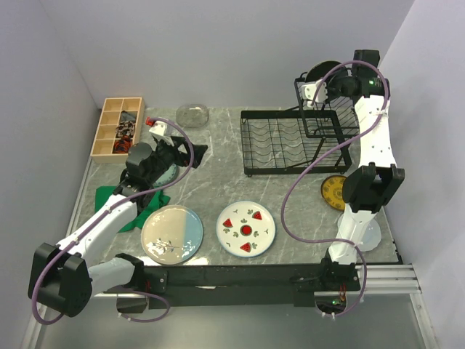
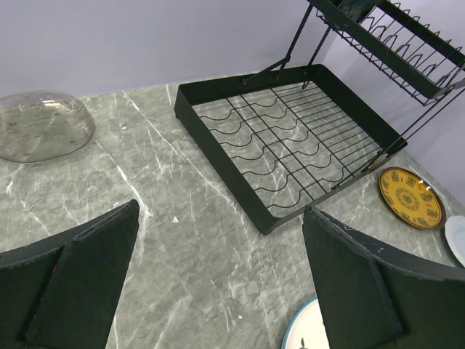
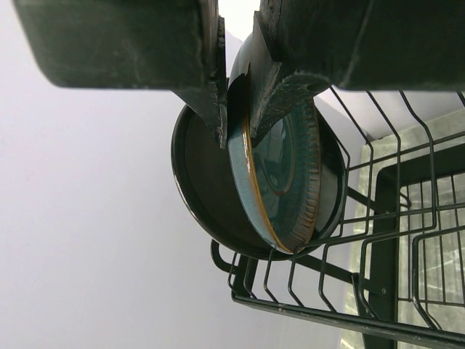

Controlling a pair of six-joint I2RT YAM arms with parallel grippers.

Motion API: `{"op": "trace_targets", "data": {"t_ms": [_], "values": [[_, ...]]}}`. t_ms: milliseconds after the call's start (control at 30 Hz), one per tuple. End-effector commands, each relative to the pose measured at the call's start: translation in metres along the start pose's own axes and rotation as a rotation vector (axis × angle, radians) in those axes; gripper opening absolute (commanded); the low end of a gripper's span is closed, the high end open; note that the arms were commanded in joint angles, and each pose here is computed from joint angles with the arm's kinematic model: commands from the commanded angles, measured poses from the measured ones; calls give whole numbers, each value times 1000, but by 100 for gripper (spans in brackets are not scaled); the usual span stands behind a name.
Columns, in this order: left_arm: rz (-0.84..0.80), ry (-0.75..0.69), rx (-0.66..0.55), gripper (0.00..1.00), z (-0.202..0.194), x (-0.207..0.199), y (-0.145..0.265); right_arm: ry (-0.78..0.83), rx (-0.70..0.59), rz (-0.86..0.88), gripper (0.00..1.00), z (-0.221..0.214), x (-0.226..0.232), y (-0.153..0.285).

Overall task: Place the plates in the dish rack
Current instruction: Insert the plate into the dish rack

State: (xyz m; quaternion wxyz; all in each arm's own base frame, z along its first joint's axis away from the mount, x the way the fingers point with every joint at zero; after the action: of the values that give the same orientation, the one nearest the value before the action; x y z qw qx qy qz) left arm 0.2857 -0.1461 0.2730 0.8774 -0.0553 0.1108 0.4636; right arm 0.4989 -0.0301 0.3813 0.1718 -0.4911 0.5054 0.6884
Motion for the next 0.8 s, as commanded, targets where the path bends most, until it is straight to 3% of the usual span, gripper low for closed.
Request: {"op": "trace_targets", "data": {"t_ms": [0,767], "values": [[-8,-3,-64,99,12,-2,2,-29,-84,19,0,26,-4,2],[-6,2,-51,99,8,-2,1,-105,-61,100,0,15,18,-12]]}}
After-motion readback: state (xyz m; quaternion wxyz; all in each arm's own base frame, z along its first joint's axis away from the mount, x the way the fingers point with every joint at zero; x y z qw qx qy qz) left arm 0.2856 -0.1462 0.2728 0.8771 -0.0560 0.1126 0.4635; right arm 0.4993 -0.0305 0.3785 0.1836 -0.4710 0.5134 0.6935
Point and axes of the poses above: each gripper's point midway between its finger pads, its own y axis back along the fingers, its own x axis along the line the jaws close on, z = x × y, the point moved 8 cm from there along y, back along the fingers, and after that the axes turned 2 degrees about -y, right-handed, at the moved point
